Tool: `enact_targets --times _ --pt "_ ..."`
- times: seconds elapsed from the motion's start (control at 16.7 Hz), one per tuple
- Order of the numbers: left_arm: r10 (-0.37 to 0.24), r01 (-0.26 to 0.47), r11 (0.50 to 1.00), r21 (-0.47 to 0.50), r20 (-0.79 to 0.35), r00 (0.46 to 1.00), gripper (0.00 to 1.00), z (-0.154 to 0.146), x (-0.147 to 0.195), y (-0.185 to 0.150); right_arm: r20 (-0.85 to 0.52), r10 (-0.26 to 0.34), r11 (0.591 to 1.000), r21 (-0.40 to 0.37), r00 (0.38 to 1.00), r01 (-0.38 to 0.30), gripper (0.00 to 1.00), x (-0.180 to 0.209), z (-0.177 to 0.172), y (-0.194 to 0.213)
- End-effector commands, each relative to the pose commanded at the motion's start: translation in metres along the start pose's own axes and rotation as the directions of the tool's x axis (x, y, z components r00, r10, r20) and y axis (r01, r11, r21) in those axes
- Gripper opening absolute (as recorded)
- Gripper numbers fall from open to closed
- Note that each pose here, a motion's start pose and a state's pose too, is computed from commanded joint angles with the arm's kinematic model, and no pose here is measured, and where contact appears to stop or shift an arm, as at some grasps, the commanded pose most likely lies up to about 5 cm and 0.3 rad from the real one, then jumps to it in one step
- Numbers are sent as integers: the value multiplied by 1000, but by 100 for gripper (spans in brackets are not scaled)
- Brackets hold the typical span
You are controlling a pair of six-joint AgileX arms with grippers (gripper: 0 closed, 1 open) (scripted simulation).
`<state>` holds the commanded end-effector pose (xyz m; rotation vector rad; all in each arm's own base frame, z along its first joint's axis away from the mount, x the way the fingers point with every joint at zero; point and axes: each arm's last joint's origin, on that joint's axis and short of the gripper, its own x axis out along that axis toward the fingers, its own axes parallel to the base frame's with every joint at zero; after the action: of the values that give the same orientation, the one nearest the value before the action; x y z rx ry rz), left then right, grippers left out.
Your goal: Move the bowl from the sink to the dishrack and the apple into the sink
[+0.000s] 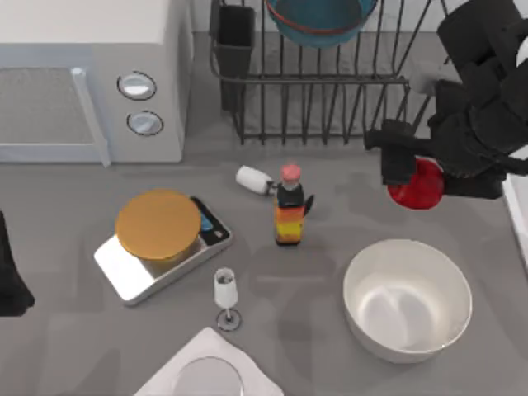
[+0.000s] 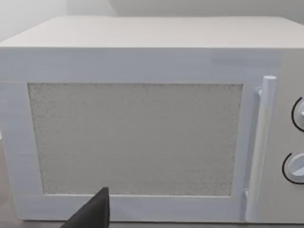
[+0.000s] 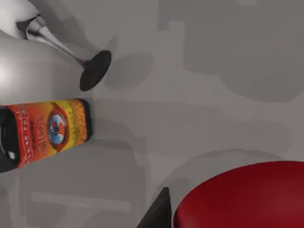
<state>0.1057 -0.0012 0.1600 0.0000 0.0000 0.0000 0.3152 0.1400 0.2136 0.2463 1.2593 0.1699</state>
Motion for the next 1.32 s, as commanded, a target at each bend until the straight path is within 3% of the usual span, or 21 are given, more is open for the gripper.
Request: enact_targets --times 0.24,0.54,0.72,0.9,1.14,1.32 --pt "0 0 1000 0 0 1000 100 0 0 0 252 105 994 3 962 -109 0 -1 27 -48" --pt "0 0 1000 0 0 1000 100 0 0 0 464 97 991 32 881 -127 0 -7 39 -119" --pt "0 0 1000 0 0 1000 100 0 0 0 625 115 992 -31 772 -123 0 -24 44 -149" --pt "0 0 1000 0 0 1000 100 0 0 0 776 95 995 -77 624 -56 0 -36 41 -190" --pt "0 0 1000 0 0 1000 100 0 0 0 898 -9 993 -42 440 107 0 -56 10 -249" --pt "0 0 1000 0 0 1000 100 0 0 0 942 -20 975 -57 336 217 0 -74 -14 -266"
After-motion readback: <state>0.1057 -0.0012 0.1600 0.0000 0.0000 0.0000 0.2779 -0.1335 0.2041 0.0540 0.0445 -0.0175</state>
